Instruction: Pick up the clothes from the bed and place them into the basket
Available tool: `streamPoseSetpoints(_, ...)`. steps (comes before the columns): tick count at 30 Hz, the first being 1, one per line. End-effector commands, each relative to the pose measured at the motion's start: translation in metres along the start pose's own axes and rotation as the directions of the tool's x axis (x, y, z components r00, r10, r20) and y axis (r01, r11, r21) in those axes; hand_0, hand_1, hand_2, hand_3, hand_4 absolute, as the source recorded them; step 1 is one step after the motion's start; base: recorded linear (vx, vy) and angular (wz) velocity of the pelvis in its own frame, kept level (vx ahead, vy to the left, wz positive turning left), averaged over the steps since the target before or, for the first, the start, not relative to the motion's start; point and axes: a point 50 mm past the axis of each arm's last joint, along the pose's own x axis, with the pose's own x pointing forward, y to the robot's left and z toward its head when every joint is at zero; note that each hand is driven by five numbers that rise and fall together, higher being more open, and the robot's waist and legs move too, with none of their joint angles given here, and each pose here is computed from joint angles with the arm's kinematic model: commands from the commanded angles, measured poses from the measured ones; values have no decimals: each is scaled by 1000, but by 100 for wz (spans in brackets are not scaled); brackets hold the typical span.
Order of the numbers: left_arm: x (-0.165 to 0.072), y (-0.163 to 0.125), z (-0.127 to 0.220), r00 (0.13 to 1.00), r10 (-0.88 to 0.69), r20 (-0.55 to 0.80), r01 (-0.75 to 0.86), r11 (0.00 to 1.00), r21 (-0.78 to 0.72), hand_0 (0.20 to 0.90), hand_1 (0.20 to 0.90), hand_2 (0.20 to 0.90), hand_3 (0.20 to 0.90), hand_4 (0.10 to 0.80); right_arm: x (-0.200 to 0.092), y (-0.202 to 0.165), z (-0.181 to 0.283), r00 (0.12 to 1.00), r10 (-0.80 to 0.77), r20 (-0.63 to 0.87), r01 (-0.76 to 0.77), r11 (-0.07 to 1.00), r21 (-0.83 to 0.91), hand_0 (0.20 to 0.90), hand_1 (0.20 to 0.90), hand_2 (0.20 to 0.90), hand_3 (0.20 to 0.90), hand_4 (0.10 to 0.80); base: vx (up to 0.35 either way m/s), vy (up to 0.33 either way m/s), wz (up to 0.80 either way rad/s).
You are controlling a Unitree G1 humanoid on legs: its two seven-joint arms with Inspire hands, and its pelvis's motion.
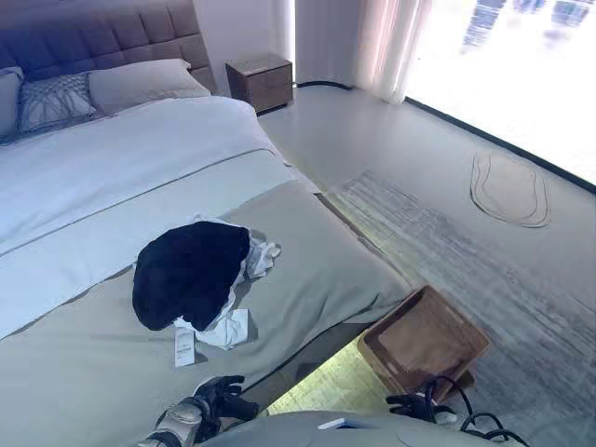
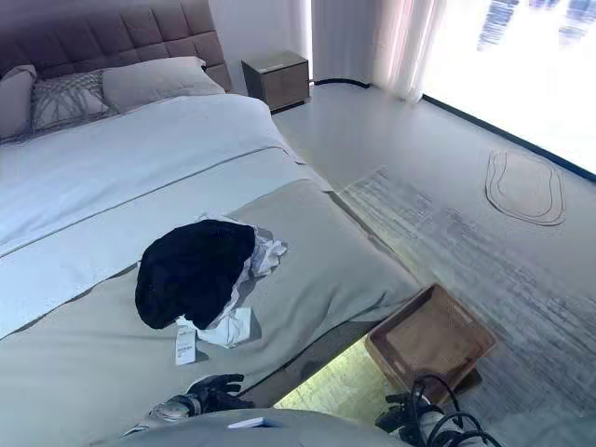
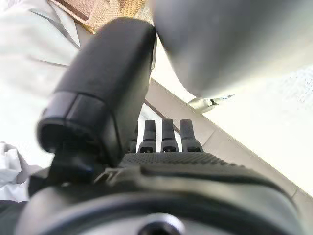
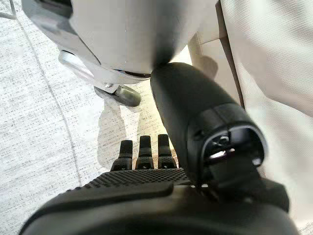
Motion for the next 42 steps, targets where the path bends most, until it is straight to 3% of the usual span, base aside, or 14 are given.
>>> streamPoseSetpoints(1, 3, 6, 13, 1000, -8, 12, 8, 1000, 1, 900, 900, 900, 900, 800, 2, 8, 9, 999, 30, -13, -31, 998, -56, 900, 900, 900, 900, 800, 0, 0, 0)
streamPoseSetpoints(18, 2, 10, 9, 1000, 29, -5, -29, 999, 15, 900, 900, 900, 900, 800, 1, 7, 1, 998, 45, -33, -46, 998, -38, 900, 900, 900, 900, 800, 0, 0, 0)
streamPoseSetpoints(27, 1, 8, 2, 999, 36, -23, -36, 999, 8, 900, 900, 900, 900, 800, 1, 4, -2, 999, 7, -46, 0, 987, 158, 900, 900, 900, 900, 800, 29, -3, 2)
streamPoseSetpoints(31, 0, 9, -1, 999, 41, -30, -41, 999, 0, 900, 900, 900, 900, 800, 1, 0, -2, 999, -16, -36, 21, 988, 150, 900, 900, 900, 900, 800, 8, -1, 7)
streamPoseSetpoints(39, -2, 19, -2, 997, 64, -31, -64, 998, 0, 900, 900, 900, 900, 800, -5, -40, 23, 960, -275, 54, 256, 938, 233, 900, 900, 900, 900, 800, 40, -9, 5)
streamPoseSetpoints(42, -3, 25, -1, 995, 97, -9, -98, 994, -43, 900, 900, 900, 900, 800, -23, -83, 78, 860, -436, 264, 373, 892, 256, 900, 900, 900, 900, 800, 75, 17, 3)
